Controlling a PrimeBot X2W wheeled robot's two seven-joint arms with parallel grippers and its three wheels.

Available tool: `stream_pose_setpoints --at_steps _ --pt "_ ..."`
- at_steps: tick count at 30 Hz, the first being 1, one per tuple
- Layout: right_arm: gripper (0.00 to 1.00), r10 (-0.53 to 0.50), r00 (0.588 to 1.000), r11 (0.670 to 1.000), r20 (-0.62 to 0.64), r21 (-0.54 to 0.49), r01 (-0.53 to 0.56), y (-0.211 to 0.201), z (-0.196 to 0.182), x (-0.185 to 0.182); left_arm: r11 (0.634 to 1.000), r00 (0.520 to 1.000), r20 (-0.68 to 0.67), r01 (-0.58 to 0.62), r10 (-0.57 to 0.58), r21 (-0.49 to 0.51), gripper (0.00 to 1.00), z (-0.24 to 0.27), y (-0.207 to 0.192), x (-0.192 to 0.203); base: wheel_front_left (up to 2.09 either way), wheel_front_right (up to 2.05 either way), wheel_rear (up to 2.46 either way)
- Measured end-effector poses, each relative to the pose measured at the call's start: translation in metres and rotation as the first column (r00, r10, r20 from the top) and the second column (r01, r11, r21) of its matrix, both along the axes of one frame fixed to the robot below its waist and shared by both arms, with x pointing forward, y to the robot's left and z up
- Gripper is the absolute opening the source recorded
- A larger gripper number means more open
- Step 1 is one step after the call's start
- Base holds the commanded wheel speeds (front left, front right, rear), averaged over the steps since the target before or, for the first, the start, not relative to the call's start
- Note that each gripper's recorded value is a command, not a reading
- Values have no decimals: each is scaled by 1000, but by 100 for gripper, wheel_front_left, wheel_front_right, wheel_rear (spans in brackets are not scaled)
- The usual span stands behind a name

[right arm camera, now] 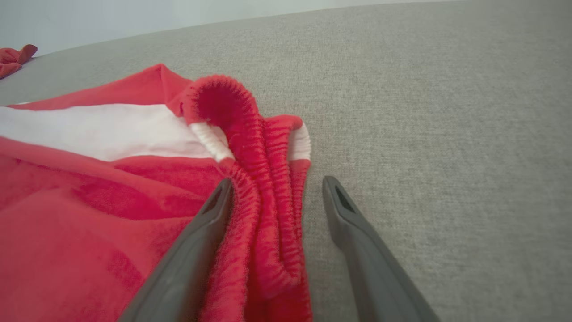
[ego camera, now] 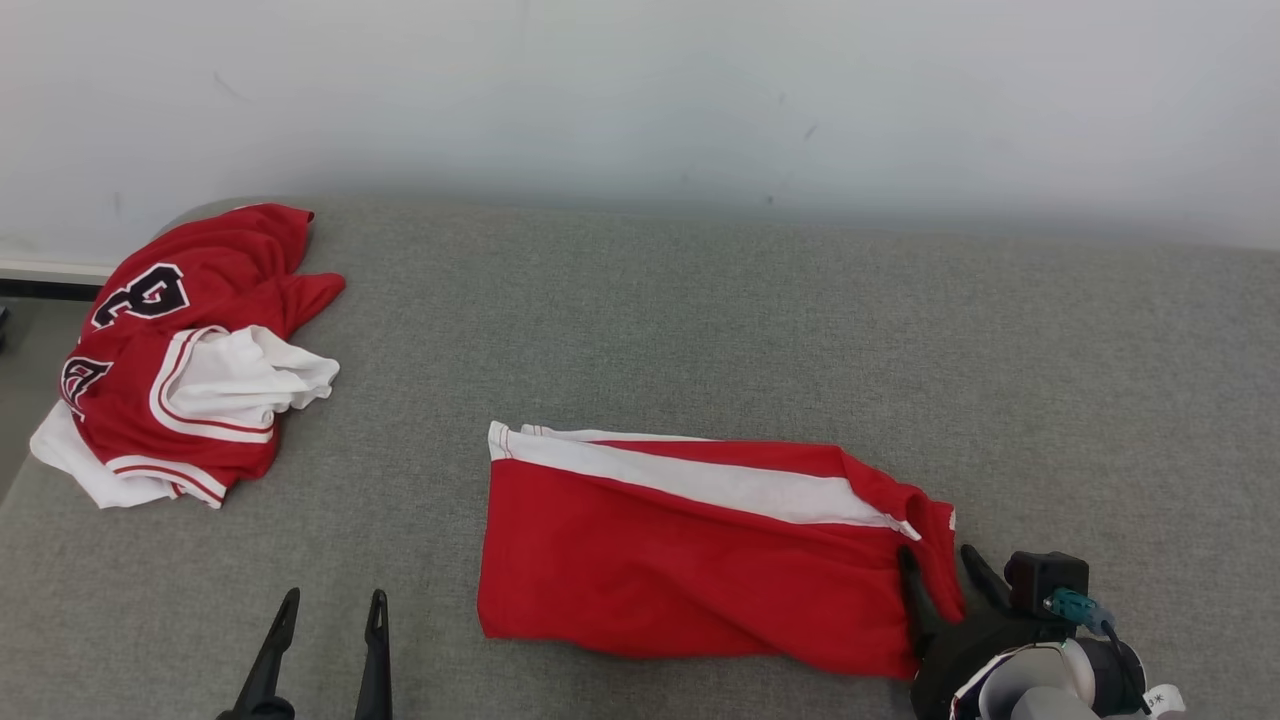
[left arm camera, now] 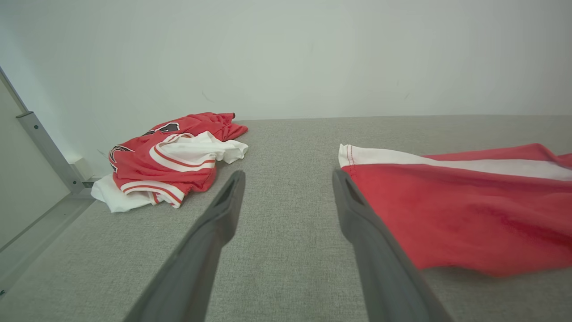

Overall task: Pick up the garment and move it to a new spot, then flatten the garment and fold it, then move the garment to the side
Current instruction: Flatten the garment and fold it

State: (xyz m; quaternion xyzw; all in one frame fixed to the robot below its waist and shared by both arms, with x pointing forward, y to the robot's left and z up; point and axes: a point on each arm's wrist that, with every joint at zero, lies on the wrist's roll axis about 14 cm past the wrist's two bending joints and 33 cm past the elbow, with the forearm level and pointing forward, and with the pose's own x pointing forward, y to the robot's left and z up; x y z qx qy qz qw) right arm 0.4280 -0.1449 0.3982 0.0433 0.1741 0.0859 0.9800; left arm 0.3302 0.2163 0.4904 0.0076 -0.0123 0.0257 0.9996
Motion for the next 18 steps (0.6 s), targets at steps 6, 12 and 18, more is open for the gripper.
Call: stream_pose_setpoints --at_steps 6,12,18 --pt "0 -1 1000 1000 -29 21 2 4 -4 1 1000 1000 3 -3 3 -3 100 1 1 0 0 0 0" --pt "0 -16 1000 1000 3 -12 17 -16 8 11 1000 1000 6 -1 1 -5 100 1 -1 3 0 0 0" --pt "0 -127 990 980 65 -145 135 -107 34 17 1000 1000 16 12 -12 -4 100 4 -5 5 0 0 0"
